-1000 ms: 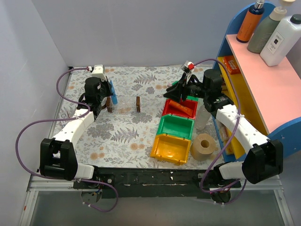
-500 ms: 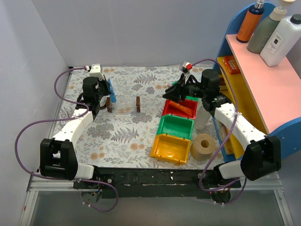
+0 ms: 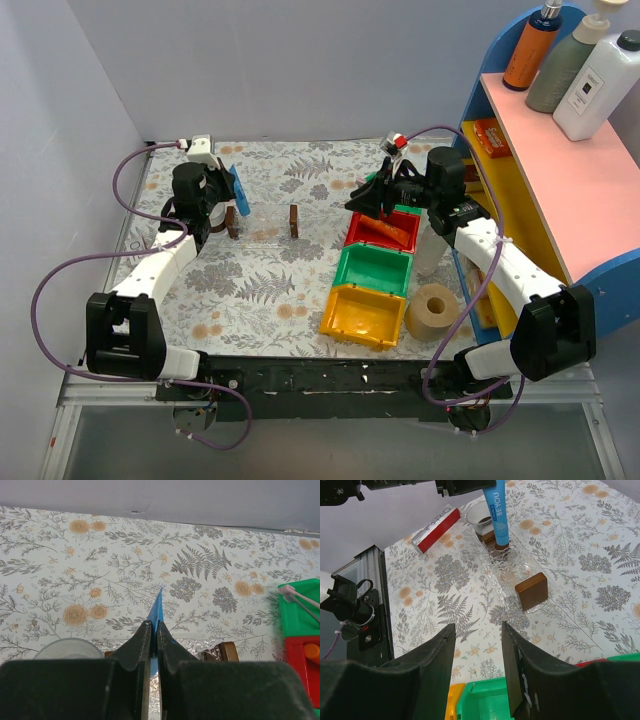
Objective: Prepare toiletry sets of a toothbrush and toothpaste on the tray
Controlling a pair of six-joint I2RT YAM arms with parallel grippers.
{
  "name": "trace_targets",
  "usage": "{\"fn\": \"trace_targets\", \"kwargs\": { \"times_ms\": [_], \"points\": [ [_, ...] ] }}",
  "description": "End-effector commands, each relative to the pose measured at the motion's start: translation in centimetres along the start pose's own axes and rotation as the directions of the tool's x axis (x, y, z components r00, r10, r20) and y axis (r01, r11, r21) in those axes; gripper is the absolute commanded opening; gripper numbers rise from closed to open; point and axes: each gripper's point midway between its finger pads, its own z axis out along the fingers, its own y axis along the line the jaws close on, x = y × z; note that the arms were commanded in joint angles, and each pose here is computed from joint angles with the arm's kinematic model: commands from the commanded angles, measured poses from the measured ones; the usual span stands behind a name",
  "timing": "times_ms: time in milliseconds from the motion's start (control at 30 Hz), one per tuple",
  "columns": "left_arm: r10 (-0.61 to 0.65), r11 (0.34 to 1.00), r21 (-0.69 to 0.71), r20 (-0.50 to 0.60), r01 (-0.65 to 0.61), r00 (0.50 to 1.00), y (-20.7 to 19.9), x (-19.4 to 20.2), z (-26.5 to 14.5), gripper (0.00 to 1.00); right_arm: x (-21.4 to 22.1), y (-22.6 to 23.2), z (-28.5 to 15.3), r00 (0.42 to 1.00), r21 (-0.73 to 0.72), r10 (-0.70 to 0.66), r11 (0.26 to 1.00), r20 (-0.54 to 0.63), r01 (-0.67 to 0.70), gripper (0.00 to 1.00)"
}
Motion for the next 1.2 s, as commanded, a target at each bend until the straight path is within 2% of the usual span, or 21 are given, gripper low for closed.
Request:
{"fn": "trace_targets", "kwargs": {
  "times_ms": [0, 1167],
  "points": [
    [-0.004, 1.0, 0.017, 0.031, 0.004, 1.0, -0.1, -0.8, 0.1, 0.0, -1.9, 0.5, 0.0, 0.998, -0.017, -0.055, 0.998, 0.045, 0.055, 0.5],
    [0.035, 0.999, 0.018, -0.009, -0.035, 0.999, 0.5, 2.1, 0.2, 0.0, -1.8, 0.5, 0.0, 0.998, -0.024, -0.046, 0.999, 0.045, 0.048, 0.5]
  ]
}}
